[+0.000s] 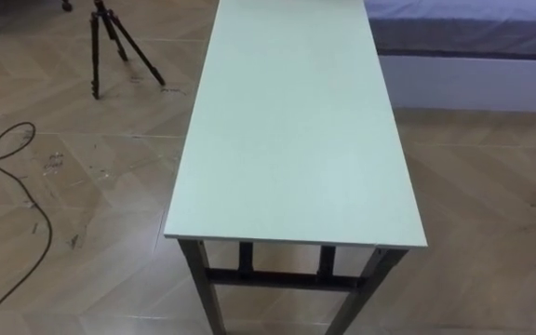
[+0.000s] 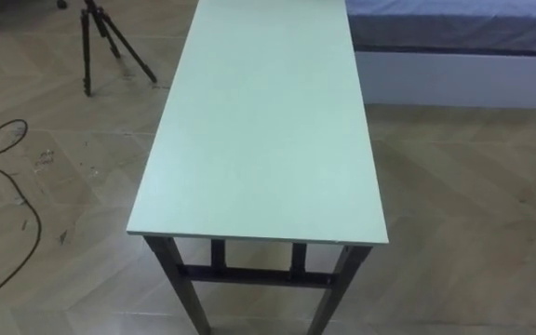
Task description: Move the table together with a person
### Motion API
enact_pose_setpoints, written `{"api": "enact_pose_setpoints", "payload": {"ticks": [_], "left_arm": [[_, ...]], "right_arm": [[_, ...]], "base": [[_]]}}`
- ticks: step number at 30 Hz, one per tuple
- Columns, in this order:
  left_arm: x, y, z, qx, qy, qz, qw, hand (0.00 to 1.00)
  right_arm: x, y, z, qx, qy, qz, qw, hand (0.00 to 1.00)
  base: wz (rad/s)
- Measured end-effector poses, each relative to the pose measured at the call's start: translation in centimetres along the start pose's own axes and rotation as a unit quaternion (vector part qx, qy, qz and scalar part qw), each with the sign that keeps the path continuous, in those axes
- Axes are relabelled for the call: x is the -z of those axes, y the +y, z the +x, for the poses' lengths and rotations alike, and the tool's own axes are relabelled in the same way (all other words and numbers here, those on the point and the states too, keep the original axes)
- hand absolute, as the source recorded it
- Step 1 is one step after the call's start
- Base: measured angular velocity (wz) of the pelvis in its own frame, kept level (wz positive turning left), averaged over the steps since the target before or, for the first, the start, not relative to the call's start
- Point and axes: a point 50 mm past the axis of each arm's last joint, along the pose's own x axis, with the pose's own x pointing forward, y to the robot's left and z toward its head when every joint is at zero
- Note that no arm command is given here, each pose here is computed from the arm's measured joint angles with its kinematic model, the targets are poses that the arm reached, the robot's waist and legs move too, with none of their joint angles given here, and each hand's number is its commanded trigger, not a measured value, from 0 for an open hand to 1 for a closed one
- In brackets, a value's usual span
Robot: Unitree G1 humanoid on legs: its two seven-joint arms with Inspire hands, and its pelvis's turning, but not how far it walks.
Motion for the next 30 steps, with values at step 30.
{"api": "enact_pose_setpoints", "payload": {"ticks": [30], "left_arm": [[-5.5, -11.6, -3.6, 0.335, -0.125, -0.024, 0.934, 0.00]], "right_arm": [[-3.5, 8.6, -3.2, -0.292, -0.140, 0.011, 0.946, 0.00]], "base": [[0.02]]}}
